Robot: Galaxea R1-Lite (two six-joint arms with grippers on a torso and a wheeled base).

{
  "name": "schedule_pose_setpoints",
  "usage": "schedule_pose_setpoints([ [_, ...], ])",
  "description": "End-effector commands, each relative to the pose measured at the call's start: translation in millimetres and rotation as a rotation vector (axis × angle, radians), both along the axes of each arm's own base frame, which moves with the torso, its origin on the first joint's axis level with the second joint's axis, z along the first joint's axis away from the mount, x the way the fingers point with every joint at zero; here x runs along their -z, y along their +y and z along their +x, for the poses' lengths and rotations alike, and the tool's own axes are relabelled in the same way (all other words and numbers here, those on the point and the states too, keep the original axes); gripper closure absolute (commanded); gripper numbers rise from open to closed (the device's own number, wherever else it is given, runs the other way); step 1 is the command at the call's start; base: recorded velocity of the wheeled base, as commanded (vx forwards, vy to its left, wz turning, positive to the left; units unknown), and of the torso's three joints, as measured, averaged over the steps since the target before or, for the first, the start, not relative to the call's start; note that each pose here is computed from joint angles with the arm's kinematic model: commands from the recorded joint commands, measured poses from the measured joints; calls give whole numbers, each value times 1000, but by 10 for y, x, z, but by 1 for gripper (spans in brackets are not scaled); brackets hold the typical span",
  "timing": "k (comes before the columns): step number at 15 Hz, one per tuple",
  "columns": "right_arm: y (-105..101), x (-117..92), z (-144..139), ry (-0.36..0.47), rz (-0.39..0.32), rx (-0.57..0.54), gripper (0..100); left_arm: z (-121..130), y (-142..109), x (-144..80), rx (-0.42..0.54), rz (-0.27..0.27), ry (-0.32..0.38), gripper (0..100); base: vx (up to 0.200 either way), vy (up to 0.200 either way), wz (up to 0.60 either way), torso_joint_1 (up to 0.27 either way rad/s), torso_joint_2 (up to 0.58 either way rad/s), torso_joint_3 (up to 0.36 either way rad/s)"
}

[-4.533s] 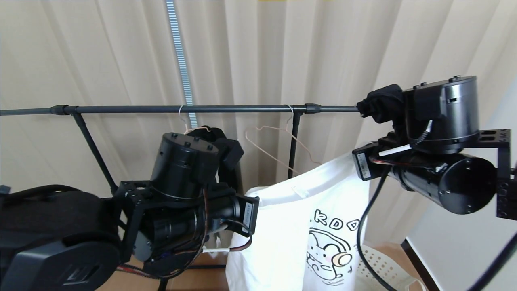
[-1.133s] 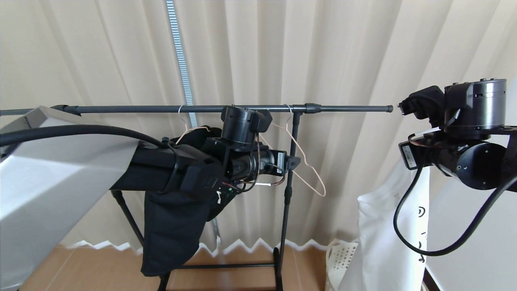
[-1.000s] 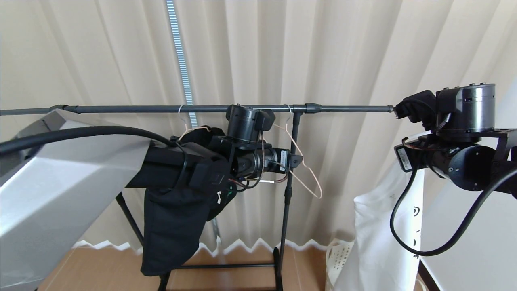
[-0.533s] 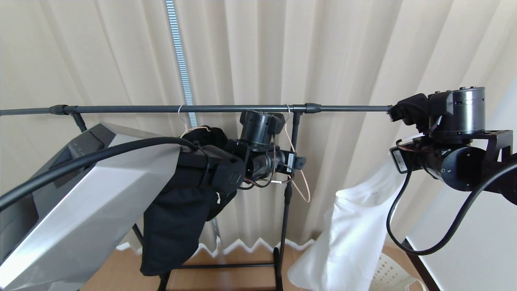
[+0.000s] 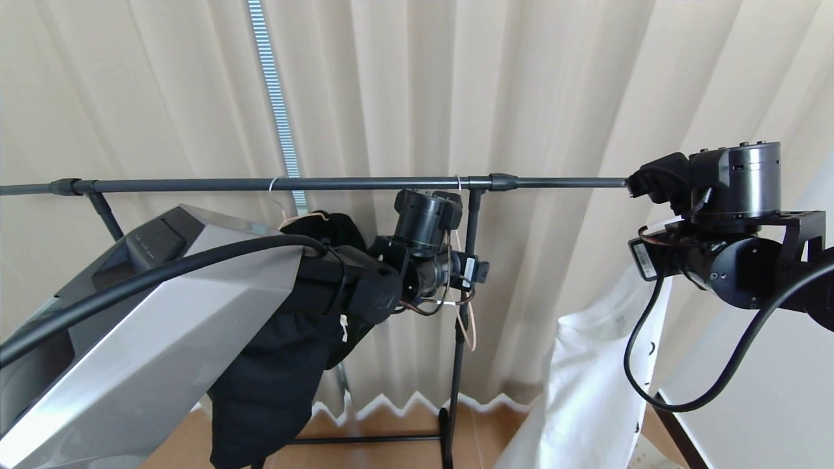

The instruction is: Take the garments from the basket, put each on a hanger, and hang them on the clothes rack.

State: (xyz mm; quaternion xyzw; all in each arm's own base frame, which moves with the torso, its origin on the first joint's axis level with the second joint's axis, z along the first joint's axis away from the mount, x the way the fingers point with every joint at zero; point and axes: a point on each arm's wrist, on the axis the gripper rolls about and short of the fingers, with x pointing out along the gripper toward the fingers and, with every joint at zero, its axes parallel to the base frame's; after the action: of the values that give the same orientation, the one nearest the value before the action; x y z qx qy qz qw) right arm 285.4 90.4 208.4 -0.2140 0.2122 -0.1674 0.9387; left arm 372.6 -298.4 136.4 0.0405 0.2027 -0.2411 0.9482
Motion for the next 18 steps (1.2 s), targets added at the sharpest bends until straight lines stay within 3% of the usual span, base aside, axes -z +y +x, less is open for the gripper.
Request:
schedule_pose_setpoints([
  [1, -2, -9, -3, -4, 2, 1, 100, -16, -6, -17, -16, 7, -6, 0, 0, 0, 0, 0, 0, 0],
  [4, 0, 0, 3, -1, 1, 1, 100, -47, -27, 35, -13, 45, 28, 0, 0, 0, 0, 0, 0, 0],
  [10, 0, 0, 3, 0, 0, 0, 100, -15, -15, 97, -19, 59, 42, 0, 0, 0, 0, 0, 0, 0],
  [18, -1, 5, 2, 0, 1, 1, 100, 177, -74, 288, -5, 44, 49, 0, 0, 0, 0, 0, 0, 0],
])
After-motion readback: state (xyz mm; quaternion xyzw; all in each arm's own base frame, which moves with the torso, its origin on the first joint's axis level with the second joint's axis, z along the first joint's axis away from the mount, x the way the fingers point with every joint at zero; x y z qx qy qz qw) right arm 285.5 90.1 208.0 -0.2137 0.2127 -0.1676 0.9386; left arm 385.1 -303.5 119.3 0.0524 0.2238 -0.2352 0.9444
